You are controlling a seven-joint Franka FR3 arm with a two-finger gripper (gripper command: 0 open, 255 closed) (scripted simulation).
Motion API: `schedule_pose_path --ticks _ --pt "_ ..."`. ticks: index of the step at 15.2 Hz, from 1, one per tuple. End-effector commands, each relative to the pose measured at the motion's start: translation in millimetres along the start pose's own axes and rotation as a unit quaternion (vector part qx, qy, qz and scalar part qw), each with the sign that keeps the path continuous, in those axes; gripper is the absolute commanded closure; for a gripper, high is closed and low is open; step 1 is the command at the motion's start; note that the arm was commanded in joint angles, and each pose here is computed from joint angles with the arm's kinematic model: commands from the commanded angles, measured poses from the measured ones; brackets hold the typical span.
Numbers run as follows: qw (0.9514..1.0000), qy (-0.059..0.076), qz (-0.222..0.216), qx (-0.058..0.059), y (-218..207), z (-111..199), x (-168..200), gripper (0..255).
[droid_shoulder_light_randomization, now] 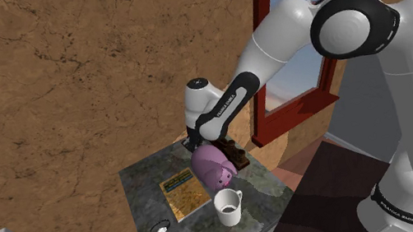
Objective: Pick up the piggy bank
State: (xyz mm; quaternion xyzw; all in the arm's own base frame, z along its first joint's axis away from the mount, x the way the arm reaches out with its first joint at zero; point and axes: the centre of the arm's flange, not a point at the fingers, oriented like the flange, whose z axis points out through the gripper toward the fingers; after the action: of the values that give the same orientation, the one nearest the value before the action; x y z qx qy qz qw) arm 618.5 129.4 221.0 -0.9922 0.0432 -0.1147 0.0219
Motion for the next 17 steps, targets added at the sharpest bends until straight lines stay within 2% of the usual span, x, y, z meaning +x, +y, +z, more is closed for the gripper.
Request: schedule_pose_path --ticks 1,7,17 --pt "1.0000 0.000 0.000 0.000 -0.3 0.5 -0.4 255" --pt "1.0000 0.000 0.000 0.000 -0.3 0.6 0.4 255" --pt "1.0000 0.000 0.000 0.000 -3.1 -50.8 12.3 255"
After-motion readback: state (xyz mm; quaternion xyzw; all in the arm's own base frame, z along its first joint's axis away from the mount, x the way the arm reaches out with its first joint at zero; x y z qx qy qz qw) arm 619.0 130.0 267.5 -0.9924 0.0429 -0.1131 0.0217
